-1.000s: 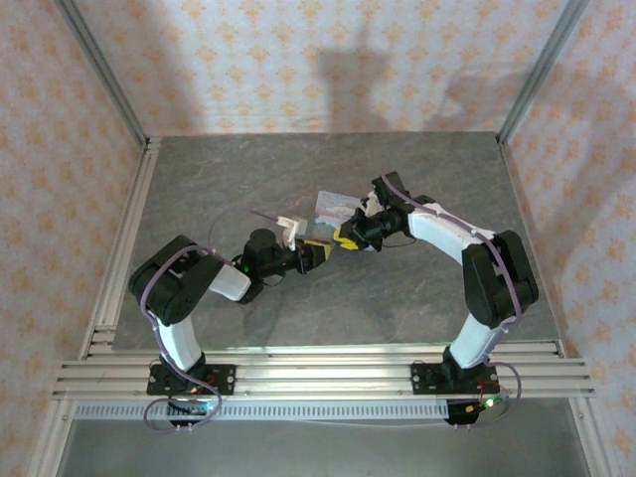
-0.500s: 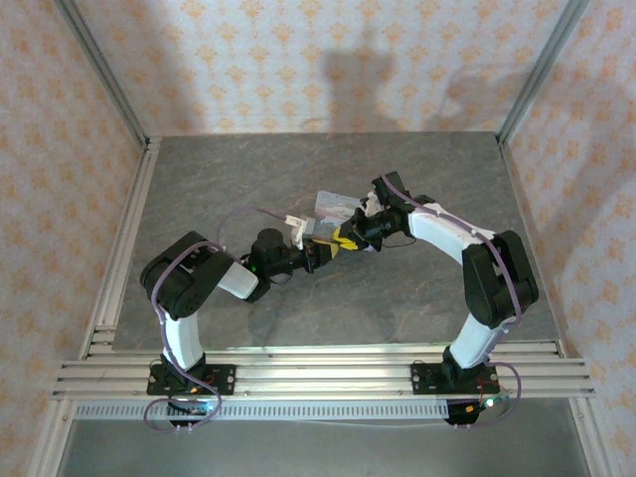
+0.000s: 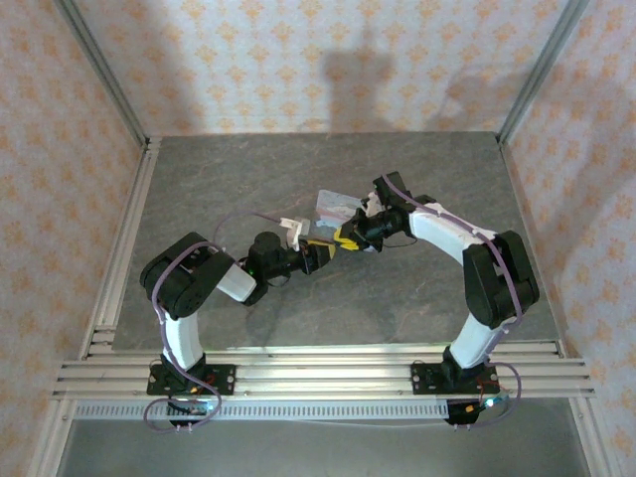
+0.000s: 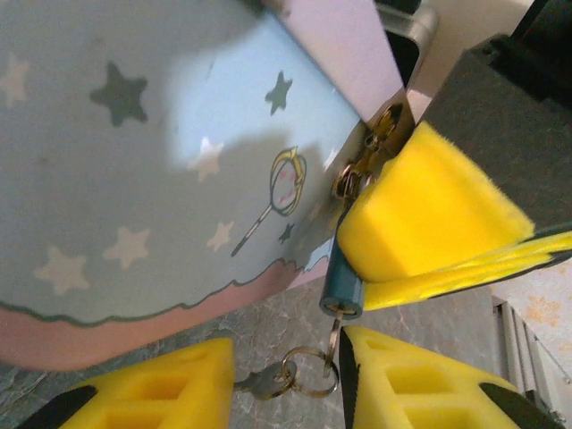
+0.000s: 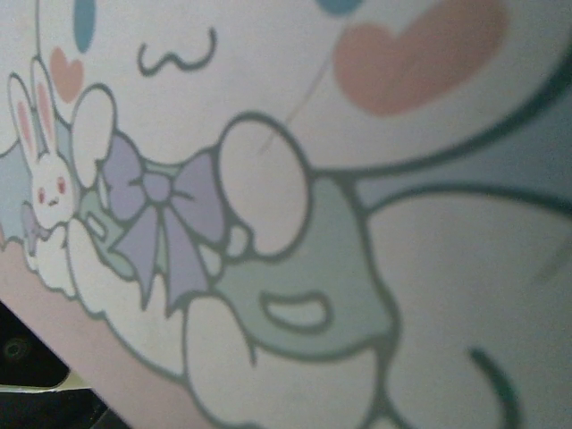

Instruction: Unlock a padlock with a key

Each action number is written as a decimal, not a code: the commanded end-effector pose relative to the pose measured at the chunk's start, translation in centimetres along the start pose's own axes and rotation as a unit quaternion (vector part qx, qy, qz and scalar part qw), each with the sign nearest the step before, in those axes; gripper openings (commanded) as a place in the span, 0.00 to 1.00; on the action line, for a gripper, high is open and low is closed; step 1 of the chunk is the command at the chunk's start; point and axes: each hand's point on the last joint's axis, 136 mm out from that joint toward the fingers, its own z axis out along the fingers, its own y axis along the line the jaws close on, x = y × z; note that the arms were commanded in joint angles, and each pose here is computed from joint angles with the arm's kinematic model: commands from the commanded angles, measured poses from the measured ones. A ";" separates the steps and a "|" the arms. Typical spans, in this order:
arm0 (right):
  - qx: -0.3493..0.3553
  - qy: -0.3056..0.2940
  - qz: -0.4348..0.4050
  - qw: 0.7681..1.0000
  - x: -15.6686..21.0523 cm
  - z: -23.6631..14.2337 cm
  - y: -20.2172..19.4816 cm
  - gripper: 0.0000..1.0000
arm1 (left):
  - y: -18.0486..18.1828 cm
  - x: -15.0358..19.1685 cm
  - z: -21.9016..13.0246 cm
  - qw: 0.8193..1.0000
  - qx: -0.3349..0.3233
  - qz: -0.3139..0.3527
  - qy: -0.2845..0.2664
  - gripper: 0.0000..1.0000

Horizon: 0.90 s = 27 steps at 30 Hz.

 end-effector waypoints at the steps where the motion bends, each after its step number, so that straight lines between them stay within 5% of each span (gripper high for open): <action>1: -0.007 0.014 0.006 1.000 1.2 -0.8 0.2 0.00 | -0.3 -1.2 -0.3 1.000 0.012 0.000 -0.024 0.32; 18: -0.013 0.014 0.017 1.000 1.0 -0.3 -0.1 0.00 | -1.4 -1.0 0.7 0.999 0.048 -0.008 -0.003 0.00; 27: -0.003 0.009 0.042 0.999 1.1 1.0 -2.1 0.02 | 1.2 2.8 0.5 0.999 0.001 -0.039 0.021 0.00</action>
